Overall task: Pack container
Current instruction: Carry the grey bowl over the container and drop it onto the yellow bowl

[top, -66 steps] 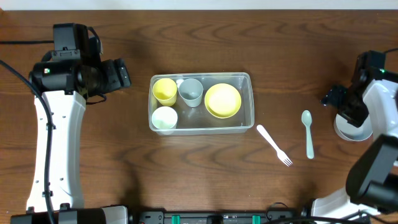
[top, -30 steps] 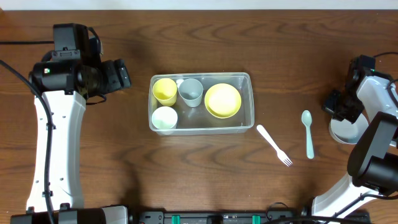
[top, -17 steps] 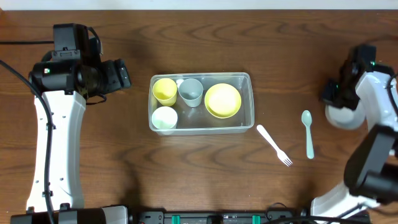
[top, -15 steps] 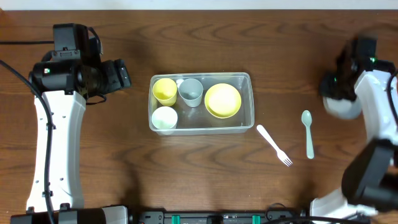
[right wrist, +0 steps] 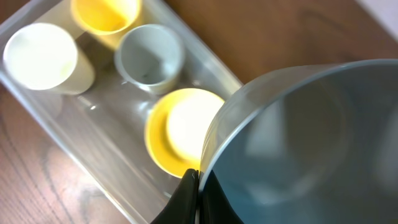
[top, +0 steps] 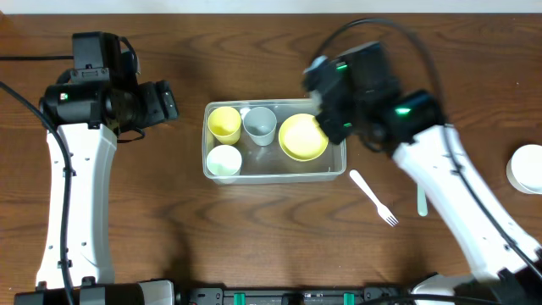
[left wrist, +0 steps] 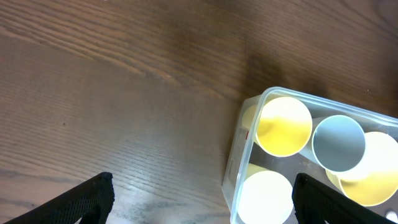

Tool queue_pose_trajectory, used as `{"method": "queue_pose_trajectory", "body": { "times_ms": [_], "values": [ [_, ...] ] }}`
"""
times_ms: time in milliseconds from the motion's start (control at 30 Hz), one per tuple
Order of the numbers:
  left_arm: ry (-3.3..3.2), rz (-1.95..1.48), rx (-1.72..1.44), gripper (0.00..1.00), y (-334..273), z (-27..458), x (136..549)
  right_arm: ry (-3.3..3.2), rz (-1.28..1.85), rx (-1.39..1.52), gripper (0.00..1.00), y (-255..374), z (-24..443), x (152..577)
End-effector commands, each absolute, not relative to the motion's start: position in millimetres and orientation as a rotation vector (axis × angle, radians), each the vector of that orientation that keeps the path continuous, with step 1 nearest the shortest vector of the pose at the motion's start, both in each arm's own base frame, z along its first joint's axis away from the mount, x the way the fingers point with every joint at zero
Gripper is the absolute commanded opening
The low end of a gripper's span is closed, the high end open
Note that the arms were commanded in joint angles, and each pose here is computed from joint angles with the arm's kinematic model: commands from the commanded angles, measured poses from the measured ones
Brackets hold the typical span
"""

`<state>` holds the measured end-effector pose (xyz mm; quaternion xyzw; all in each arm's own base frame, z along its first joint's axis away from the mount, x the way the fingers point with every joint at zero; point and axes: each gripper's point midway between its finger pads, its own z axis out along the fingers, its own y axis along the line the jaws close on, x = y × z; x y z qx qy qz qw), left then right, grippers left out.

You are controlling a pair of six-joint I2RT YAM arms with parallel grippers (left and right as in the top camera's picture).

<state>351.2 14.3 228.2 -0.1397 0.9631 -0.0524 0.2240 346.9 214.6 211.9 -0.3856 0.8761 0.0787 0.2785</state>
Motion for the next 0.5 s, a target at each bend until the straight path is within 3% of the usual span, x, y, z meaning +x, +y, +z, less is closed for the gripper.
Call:
{"method": "queue_pose_trajectory", "body": {
  "times_ms": [0,233,467],
  "values": [
    [2.673,-0.137,-0.416,0.91,16,222,350,2.365,0.171,-1.134,0.01,228,186,347],
    [2.673,-0.137,-0.416,0.92,16,222,350,2.477,0.171,-1.227,0.01,244,130,344],
    [2.672,-0.137,-0.416,0.91,16,222,350,2.484,0.169,-1.232,0.01,247,121,348]
  ]
}}
